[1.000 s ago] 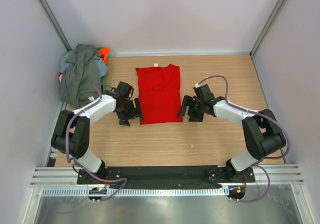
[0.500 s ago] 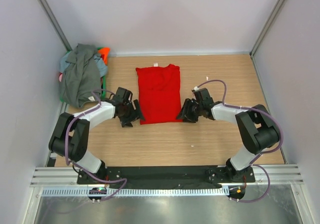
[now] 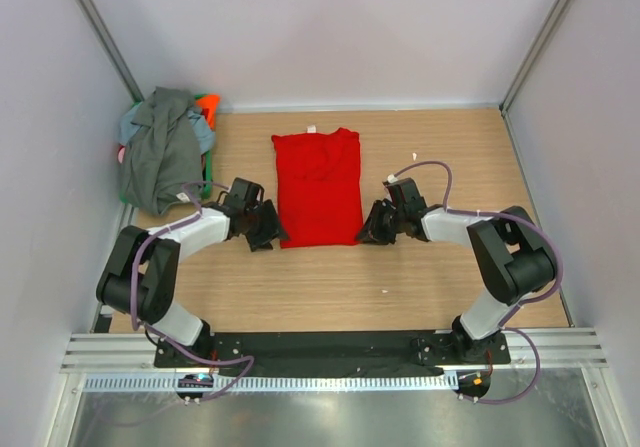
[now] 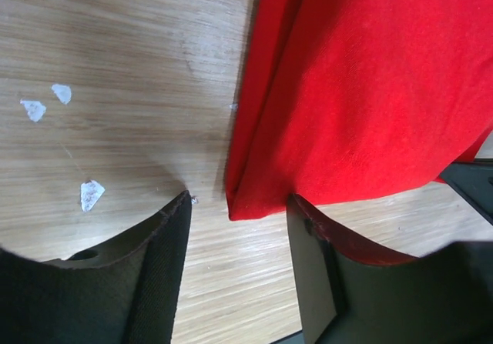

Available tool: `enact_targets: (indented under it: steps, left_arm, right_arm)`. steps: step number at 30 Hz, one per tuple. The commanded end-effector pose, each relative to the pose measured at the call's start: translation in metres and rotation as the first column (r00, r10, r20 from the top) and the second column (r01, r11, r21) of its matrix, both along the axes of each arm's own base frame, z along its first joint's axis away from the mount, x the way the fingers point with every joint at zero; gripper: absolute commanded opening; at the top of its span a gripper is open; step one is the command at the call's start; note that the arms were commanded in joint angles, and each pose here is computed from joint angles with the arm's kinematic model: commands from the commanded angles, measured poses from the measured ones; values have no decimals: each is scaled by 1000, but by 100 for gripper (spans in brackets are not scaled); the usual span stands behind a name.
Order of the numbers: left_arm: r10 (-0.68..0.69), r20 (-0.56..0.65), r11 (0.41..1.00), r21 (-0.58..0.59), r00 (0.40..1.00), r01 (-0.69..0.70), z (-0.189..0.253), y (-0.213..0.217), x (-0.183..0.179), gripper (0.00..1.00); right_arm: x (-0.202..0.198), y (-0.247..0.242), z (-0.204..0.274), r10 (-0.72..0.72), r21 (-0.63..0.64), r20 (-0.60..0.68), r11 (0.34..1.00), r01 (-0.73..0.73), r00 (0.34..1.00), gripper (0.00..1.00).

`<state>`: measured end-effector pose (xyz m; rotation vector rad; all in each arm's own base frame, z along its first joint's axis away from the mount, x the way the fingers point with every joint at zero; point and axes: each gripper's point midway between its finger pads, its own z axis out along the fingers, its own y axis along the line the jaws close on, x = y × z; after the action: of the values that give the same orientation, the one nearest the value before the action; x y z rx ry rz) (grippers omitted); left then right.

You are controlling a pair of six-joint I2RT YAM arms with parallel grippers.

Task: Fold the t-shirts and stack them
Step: Fold the tshirt

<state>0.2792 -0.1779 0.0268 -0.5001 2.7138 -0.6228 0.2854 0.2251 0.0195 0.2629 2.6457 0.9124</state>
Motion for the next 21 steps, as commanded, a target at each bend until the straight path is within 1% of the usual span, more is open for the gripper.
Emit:
enact_targets:
  steps: [1,3,4,6,7,12,14,15,17,18,21]
  left_arm:
    - [0,10,1000,1,1000,0,-9,-1,-1,54]
    - [2,13,1000,-7,1000,-2,-11,-2,1,52]
    - [3,8,1000,-5,1000,-3,-14,-3,1,49]
    - [2,6,1000,-6,1000,-2,-17,-4,1,46]
    - [-1,2,1000,-4,1000,1,-19,-5,1,42]
    - [-2,6,1000,-11,1000,2,-24,-7,1,31]
    - [0,9,1000,-14,1000,1,-25,-8,2,27]
    - [-2,11,1000,-17,1000,2,-25,-9,3,21]
    - [-5,9,1000,-16,1000,5,-27,-10,3,12]
    - [-6,9,1000,-17,1000,6,-27,-11,2,0]
    - [-7,11,1000,-20,1000,7,-25,-12,-1,0]
  right_arm:
    - [-11,-6,-17,12,-35,-35,999,-13,999,19]
    - [-12,-5,-18,17,-34,-38,999,-19,999,17]
    - [-13,-6,-20,16,-35,-41,999,-17,999,17]
    - [-14,-6,-21,19,-35,-47,999,-20,999,15]
    - [-15,-6,-21,20,-35,-47,999,-22,999,15]
    - [-18,-7,-26,23,-39,-61,999,-26,998,8]
    - [-20,-6,-27,27,-38,-68,999,-30,997,7]
    - [-15,-5,-25,27,-27,-45,999,-29,999,6]
    - [-15,-4,-25,30,-27,-43,999,-31,999,4]
    - [-17,-4,-26,30,-28,-47,999,-32,998,4]
    - [-18,-6,-25,30,-30,-45,999,-32,999,2]
